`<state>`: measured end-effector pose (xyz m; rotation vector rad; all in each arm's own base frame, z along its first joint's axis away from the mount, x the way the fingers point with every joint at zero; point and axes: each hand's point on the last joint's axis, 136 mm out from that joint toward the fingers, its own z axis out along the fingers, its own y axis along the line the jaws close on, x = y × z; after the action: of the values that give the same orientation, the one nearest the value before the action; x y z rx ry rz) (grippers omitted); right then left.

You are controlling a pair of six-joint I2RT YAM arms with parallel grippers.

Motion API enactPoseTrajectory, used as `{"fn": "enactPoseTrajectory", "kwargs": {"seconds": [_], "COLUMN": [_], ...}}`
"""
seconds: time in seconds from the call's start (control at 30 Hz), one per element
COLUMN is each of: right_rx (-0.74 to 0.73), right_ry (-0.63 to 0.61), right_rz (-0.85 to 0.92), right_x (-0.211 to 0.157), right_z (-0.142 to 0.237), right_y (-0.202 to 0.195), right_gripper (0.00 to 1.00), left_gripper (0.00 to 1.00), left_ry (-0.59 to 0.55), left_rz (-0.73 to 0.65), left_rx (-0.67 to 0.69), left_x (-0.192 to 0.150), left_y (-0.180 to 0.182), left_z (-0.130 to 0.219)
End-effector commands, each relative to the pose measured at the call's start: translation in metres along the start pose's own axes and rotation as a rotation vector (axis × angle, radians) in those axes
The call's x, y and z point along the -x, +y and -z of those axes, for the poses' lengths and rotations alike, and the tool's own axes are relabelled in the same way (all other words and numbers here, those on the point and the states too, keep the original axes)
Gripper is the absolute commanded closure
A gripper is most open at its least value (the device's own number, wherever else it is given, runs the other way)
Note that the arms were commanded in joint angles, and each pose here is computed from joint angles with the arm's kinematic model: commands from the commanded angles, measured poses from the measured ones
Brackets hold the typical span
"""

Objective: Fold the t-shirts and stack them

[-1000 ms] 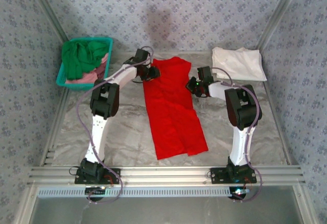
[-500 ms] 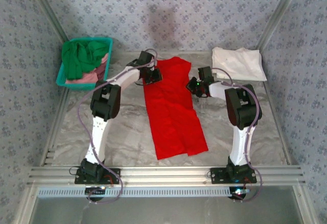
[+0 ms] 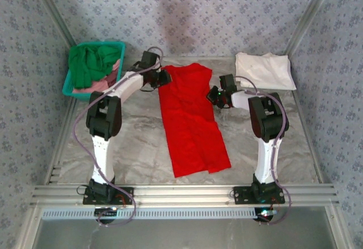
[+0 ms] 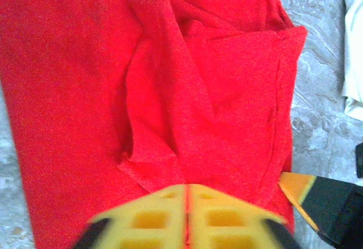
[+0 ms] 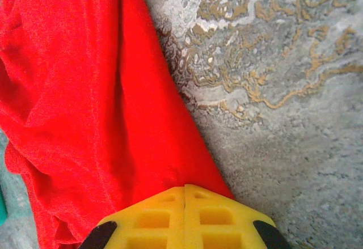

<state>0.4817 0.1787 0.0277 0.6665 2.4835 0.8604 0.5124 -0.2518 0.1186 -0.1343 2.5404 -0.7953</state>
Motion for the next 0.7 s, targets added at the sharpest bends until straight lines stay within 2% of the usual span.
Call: {"fn": "enactPoseTrajectory", "kwargs": {"seconds": [0.0,0.1,0.17,0.23,0.6,0.67], "right_rx": [-0.012,-0.012,-0.011,-0.009,-0.006,-0.005], "right_ry": [0.014,0.016,0.015,0.018,0.024,0.026], "right_rz": [-0.022,-0.025,-0.027,-0.025,-0.029,-0.029], "right_x": [0.0,0.0,0.0,0.0,-0.002,-0.002], "right_z": [-0.007,-0.008,-0.008,-0.008,-0.01,-0.011], "right_y": [-0.006,-0.006,-0.006,-0.005,-0.006,-0.006], "right_gripper": [1.0,1.0,1.0,1.0,1.0,1.0], "left_gripper": [0.69,0.59,0.59,0.54,0.53,0.54], "left_ry": [0.055,0.108,0.12,0.124,0.179,0.162], "left_rz": [-0.082,-0.083,-0.064,-0.05,-0.029,-0.038], "left_rx": [0.018,0.08,0.088,0.091,0.114,0.095], "left_x": [-0.011,-0.024,-0.028,-0.031,-0.043,-0.035], "left_y": [-0.013,-0.004,0.001,0.004,0.017,0.009], "left_z": [0.0,-0.011,-0.017,-0.022,-0.052,-0.053]}}
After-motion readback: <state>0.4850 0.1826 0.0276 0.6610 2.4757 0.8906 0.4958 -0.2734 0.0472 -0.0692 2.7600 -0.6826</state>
